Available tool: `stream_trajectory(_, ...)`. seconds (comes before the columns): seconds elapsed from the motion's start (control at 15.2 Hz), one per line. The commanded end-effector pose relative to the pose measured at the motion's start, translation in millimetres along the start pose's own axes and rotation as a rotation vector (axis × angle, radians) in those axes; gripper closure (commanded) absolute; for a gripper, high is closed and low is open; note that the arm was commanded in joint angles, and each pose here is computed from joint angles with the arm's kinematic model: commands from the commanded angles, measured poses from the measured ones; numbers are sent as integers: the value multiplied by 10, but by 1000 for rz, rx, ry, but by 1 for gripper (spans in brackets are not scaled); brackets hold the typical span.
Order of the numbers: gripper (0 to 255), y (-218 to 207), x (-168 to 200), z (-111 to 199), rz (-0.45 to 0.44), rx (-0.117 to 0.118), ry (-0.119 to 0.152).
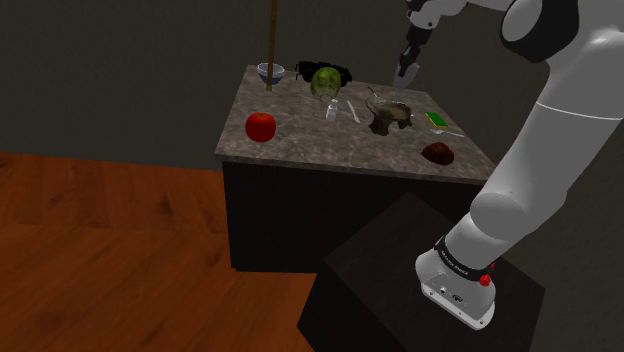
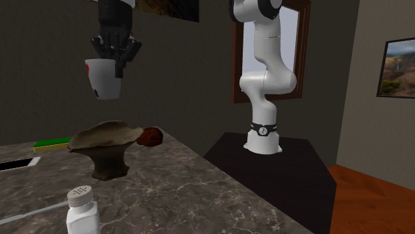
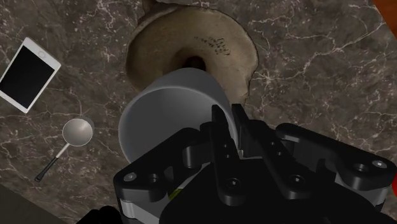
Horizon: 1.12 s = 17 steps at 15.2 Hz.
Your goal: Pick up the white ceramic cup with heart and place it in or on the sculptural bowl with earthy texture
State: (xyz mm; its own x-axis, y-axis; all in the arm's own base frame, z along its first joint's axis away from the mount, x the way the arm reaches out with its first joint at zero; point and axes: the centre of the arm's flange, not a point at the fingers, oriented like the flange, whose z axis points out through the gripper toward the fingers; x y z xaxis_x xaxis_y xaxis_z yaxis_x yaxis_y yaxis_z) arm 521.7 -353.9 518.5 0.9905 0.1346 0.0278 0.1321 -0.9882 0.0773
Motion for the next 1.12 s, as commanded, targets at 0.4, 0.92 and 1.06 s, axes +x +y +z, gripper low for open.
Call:
stream_trajectory(0.4,255,-30,-16,417,0,0,0)
stream_trajectory(0.92,255,-50,-23,668,0,0,0)
stream_trajectory(1.06,255,-50,-23,668,0,0,0)
